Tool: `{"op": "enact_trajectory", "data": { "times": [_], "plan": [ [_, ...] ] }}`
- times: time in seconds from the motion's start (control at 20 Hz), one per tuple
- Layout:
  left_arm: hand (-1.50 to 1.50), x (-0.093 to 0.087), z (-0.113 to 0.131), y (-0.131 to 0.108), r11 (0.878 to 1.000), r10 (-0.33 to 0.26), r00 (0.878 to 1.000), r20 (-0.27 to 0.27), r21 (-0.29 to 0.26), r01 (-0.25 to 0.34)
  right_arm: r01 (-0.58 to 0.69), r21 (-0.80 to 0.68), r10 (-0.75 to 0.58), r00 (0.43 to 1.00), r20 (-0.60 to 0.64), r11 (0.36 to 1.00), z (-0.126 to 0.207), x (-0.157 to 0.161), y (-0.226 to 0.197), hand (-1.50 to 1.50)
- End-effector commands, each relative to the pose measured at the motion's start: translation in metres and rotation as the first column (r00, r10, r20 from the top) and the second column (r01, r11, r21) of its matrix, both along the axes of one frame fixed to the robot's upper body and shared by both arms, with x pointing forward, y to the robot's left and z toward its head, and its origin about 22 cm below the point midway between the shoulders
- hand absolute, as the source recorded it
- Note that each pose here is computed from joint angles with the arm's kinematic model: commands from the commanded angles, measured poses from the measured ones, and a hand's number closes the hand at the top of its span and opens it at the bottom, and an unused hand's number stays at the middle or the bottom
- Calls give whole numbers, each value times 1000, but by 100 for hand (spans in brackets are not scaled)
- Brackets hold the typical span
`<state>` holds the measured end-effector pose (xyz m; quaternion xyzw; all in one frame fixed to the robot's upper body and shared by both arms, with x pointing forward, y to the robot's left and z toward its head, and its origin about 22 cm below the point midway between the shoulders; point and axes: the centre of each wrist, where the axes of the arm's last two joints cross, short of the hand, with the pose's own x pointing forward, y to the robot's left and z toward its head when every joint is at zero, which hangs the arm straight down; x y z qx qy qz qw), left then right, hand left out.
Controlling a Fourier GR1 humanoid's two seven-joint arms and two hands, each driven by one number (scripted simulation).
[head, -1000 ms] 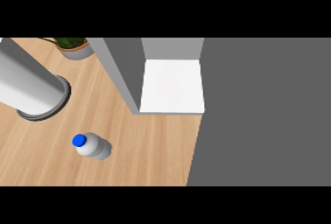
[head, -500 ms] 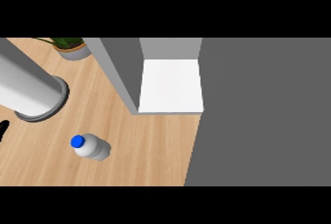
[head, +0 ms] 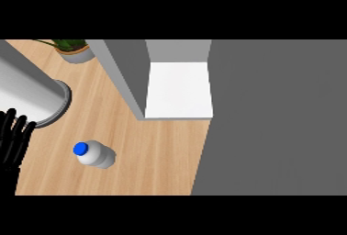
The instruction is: Pick up the bottled water, place it into the cabinet and close the cabinet
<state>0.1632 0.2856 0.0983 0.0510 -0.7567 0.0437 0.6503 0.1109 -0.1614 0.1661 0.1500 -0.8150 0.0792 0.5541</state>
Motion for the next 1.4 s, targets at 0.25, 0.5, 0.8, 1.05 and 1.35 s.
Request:
{"op": "enact_trajectory", "data": {
  "times": [0.25,0.5,0.8,1.05,1.35],
  "plan": [
    [-150,22,-65,11,1000,-3,998,-58,8,4,62,-33,-60,995,76,998,18,-25,-9,-150],
    [-150,23,-88,4,999,-27,997,-68,21,29,50,-36,-47,996,80,998,23,-24,-10,-150],
    [-150,31,-120,-9,998,-60,993,-98,24,62,57,-33,-55,996,72,998,20,-28,-14,-150],
    [-150,30,-145,-5,997,-69,992,-106,9,70,61,-58,-56,995,78,996,21,-29,-13,-150],
    [-150,39,-161,-5,998,-68,993,-98,5,68,62,-57,-58,996,67,996,18,-18,-11,-150]
  ]
}}
